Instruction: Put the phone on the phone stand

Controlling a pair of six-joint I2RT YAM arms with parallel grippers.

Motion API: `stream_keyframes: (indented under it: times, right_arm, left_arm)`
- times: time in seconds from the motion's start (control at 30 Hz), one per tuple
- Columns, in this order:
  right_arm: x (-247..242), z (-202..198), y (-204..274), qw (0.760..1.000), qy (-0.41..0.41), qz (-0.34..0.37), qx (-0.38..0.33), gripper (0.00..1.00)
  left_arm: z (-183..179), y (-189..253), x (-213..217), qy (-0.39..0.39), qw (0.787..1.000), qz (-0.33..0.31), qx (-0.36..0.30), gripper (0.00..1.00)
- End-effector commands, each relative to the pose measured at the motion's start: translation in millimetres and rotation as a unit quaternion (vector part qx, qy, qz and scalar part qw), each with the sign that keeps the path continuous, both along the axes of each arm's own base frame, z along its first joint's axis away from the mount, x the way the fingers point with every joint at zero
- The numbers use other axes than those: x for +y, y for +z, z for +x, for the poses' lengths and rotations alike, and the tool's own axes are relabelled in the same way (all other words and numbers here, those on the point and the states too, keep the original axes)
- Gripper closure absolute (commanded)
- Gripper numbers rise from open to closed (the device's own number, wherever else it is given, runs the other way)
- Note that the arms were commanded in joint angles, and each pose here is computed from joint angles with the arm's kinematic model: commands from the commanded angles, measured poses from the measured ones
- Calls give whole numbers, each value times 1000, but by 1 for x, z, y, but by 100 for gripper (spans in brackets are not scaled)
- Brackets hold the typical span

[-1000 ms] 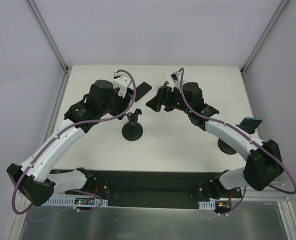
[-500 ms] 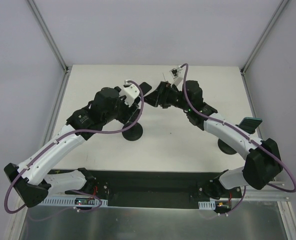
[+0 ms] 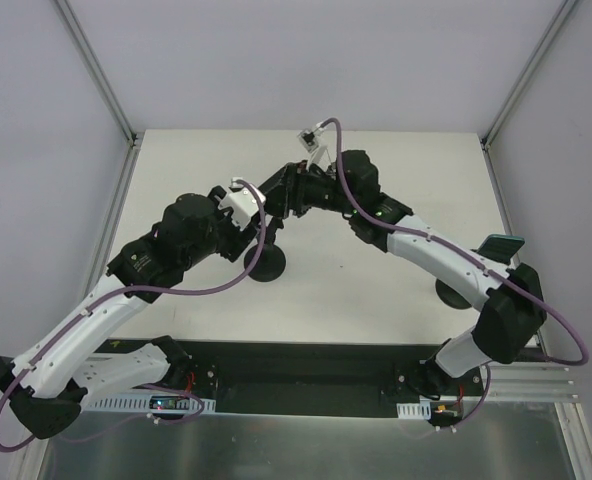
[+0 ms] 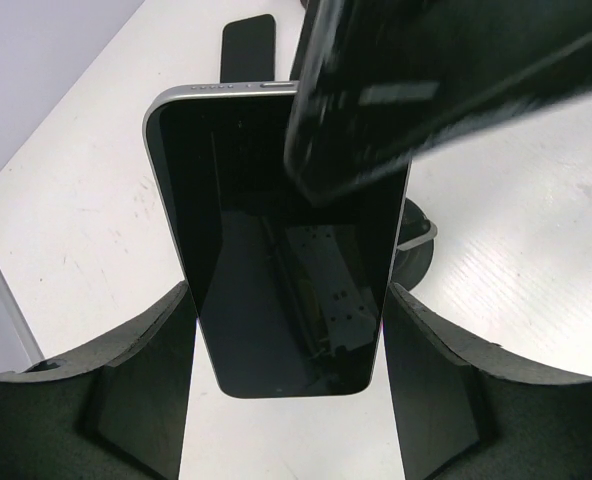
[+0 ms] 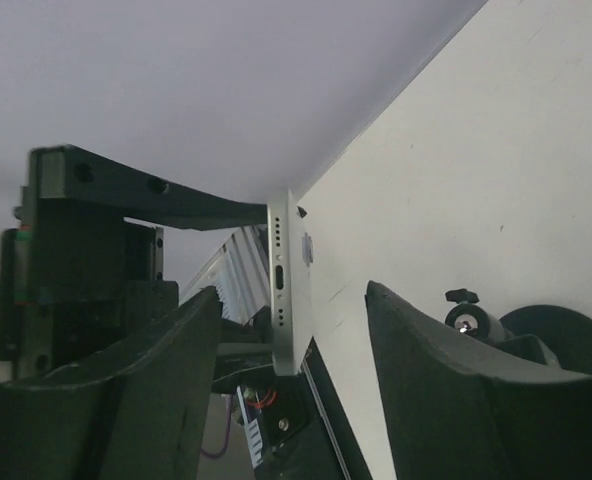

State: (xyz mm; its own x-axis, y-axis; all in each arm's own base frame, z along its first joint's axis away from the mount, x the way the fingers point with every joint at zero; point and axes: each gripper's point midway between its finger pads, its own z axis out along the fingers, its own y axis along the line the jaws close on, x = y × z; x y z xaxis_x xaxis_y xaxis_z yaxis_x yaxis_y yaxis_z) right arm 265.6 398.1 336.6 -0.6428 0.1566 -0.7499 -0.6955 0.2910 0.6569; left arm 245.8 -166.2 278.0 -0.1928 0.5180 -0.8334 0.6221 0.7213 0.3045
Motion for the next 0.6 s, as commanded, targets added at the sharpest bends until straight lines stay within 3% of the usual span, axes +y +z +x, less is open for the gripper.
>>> stream_keyframes:
  times: [0.0,0.17,0.27,0.3,0.33,0.37,0.4,0.47,0.5,0.57]
  right_arm:
    - [22,-16,-4,998,66,-1,-5,41]
    - [34,-15,-12,996,83,15,15,61]
    - [35,-21,-5,994,97,41,4,93]
    - [34,-19,-7,995,86,44,1,99]
    - [28,-21,2,995,79,53,-15,99]
    - [24,-18,-5,996,61,56,-21,99]
    - [20,-17,-4,997,49,60,-30,99]
    - [3,-14,1,995,5,79,-65,99]
    - [-8,-19,14,992,-11,97,-84,99]
    - [-24,-14,29,983,-57,129,-115,99]
  left_arm:
    - [-3,9,-1,-19,1000,-2,-24,100]
    - [-2,12,-3,-27,999,3,-25,100]
    - [0,13,-8,-28,999,-2,-17,100]
    - [1,12,-10,-27,1000,-5,-11,100]
    - [1,13,-11,-26,1000,-10,-8,95]
    - [0,18,-12,-15,999,-29,-4,86]
    - [0,20,-13,-9,999,-40,-1,61]
    - [3,34,-12,33,995,-95,1,43]
    - [3,39,-12,46,992,-119,4,19]
    - [-2,53,-17,73,975,-207,19,6]
